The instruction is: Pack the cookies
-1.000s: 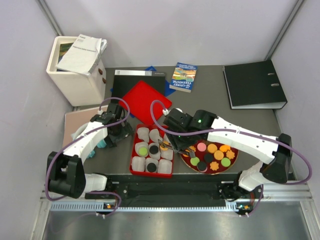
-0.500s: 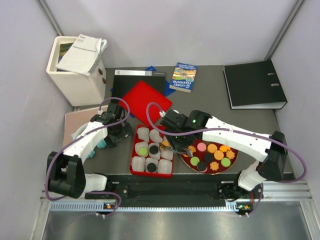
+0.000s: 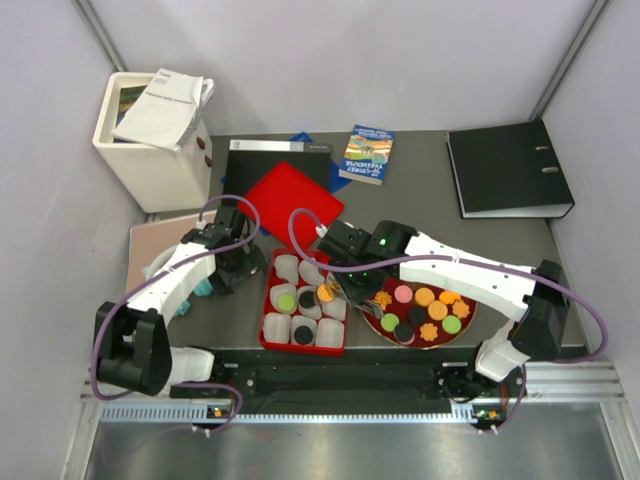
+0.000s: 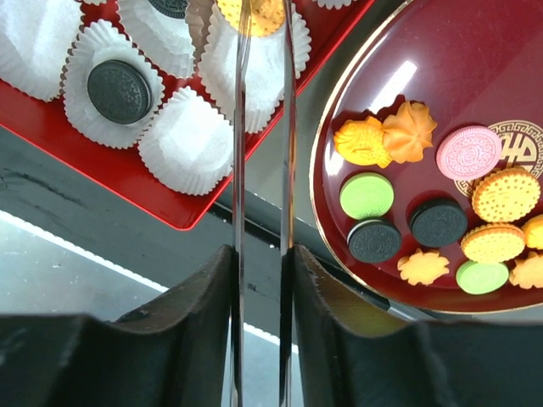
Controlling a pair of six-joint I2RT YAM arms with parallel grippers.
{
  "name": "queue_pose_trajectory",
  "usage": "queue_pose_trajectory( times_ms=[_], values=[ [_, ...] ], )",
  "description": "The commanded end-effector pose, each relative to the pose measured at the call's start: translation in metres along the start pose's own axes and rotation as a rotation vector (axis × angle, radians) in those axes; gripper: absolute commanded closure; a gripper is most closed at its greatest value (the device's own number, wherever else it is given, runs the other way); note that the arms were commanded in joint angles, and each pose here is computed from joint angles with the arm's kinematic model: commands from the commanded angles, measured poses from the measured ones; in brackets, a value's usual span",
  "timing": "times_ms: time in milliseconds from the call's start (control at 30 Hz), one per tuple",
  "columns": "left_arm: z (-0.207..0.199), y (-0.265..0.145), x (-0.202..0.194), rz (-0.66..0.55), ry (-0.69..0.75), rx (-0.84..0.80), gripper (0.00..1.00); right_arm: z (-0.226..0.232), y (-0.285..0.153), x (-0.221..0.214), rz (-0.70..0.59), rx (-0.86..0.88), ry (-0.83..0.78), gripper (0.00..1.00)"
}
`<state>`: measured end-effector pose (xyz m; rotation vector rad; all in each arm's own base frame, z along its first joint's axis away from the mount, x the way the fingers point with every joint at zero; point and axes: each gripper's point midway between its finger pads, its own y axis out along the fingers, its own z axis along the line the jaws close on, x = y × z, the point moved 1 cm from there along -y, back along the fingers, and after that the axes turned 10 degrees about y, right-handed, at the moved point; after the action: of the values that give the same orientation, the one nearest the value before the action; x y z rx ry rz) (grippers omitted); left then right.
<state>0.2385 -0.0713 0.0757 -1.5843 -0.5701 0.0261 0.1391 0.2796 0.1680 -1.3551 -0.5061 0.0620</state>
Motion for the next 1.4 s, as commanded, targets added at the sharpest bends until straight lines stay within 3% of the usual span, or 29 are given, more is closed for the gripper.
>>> queue_pose_trajectory(
  times_ms=[0,133,267,633,1133,1367],
  values=[
    [-0.003,-0.001,0.008,-0.028,0.001,-0.01,0.01,0.014,-0.018,0.016,-0.059,0.06,-0.003,0.71],
    [-0.003,0.0,0.007,-0.025,-0.001,-0.012,0.01,0.013,-0.025,0.019,-0.076,0.06,-0.001,0.71],
    [-0.004,0.0,0.007,-0.025,0.001,-0.016,0.01,0.013,-0.024,0.02,-0.073,0.057,0.0,0.57],
    [-0.002,0.0,0.007,-0.029,-0.001,-0.014,0.01,0.015,-0.011,0.022,-0.063,0.035,-0.004,0.56],
    [-0.003,0.0,0.006,-0.028,-0.001,-0.016,0.01,0.014,-0.018,0.022,-0.074,0.046,-0.001,0.73],
    [-0.002,0.0,0.006,-0.028,-0.003,-0.016,0.01,0.01,-0.038,0.026,-0.116,0.044,0.02,0.74]
  ],
)
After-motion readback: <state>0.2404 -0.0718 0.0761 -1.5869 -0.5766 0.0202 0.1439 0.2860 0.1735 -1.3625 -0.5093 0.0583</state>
